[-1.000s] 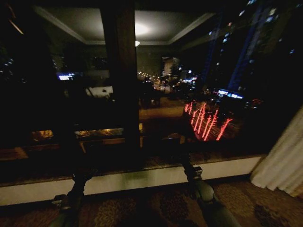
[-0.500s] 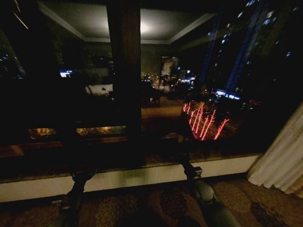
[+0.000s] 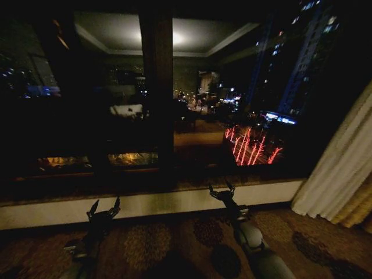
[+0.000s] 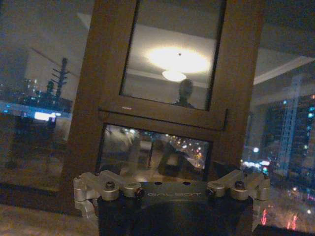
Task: Open the curtains by pulling them apart, changing their state from closed to fully open.
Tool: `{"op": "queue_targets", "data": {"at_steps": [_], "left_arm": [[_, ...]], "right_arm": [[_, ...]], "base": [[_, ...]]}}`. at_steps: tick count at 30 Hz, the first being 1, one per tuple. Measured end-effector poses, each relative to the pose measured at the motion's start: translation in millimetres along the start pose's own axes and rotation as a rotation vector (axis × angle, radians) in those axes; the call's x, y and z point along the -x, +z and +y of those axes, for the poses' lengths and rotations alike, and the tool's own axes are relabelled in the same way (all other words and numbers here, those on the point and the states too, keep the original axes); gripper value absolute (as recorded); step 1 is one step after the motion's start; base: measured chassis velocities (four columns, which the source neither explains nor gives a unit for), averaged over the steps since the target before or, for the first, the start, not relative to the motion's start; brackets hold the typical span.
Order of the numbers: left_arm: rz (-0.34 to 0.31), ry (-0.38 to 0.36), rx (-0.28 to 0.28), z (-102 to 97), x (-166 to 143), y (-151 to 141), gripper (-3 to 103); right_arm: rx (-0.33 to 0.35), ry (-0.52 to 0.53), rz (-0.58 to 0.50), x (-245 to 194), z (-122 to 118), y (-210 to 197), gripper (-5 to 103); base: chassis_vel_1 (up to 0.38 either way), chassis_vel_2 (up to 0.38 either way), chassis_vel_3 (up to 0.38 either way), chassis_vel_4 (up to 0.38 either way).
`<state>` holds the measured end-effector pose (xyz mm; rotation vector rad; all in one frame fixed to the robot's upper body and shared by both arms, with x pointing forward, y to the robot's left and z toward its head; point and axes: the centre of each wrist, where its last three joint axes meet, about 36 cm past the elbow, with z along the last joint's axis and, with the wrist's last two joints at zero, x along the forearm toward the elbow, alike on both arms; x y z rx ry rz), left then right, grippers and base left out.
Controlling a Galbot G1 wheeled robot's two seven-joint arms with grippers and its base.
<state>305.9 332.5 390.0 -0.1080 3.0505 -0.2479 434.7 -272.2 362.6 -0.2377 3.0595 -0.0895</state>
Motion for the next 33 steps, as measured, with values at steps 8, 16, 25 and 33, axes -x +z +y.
{"op": "queue_targets", "data": {"at_steps": [8,16,25,33], "left_arm": [[0.000,0.000,0.000,0.0,0.0,0.0,100],[0.000,0.000,0.000,0.0,0.0,0.0,100],[0.000,0.000,0.000,-0.2,0.2,-0.1,100],[0.000,0.000,0.000,-0.1,0.1,0.0,100]], "right_arm": [[0.000,0.000,0.000,0.0,0.0,0.0,100],[0.000,0.000,0.000,-0.1,0.0,0.1,100],[0.000,0.000,0.000,0.1,-0.1,-0.1,100],[0.000,0.000,0.000,0.1,-0.1,-0.1,100]], "base": [[0.324,-0.348,-0.340,0.339],[0.199,-0.192,-0.180,0.199],[-0.019,0.007,0.013,-0.009],[0.025,-0.032,-0.032,0.022]]}}
